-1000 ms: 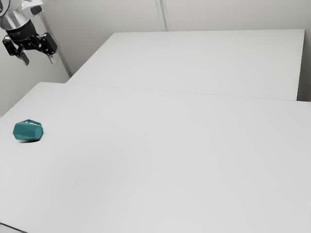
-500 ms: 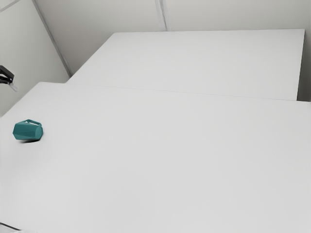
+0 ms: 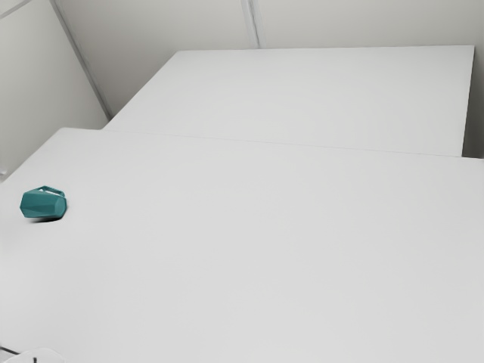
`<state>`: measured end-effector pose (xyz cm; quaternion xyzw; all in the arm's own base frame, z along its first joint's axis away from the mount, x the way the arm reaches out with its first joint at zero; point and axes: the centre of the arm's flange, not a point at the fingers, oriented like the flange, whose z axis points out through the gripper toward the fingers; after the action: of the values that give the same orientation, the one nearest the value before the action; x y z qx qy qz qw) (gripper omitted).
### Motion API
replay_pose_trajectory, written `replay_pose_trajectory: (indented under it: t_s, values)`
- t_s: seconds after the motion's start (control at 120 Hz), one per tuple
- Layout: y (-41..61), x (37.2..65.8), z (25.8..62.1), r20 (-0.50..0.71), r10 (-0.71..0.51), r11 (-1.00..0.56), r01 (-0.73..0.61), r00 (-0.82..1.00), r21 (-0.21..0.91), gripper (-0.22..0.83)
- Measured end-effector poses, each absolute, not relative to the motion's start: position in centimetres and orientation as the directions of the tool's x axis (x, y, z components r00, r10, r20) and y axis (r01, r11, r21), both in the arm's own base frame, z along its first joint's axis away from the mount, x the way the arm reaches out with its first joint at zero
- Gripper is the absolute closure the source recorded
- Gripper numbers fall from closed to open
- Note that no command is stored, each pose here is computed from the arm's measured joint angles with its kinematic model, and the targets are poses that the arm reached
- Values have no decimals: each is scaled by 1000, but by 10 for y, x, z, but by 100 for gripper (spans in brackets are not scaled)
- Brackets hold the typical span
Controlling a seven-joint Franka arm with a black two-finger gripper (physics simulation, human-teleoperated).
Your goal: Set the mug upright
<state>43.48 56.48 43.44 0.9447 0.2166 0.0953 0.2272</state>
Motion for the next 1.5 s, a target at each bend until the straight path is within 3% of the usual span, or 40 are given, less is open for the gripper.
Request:
replay_pose_trajectory:
  t_s: [0.608,1.008,1.5]
  values:
    - [610,450,325,317,313,-804,72,895,590,0]
    - [614,456,299,444,302,-787,-43,843,616,0]
    - [603,453,277,474,299,-757,-97,828,646,2]
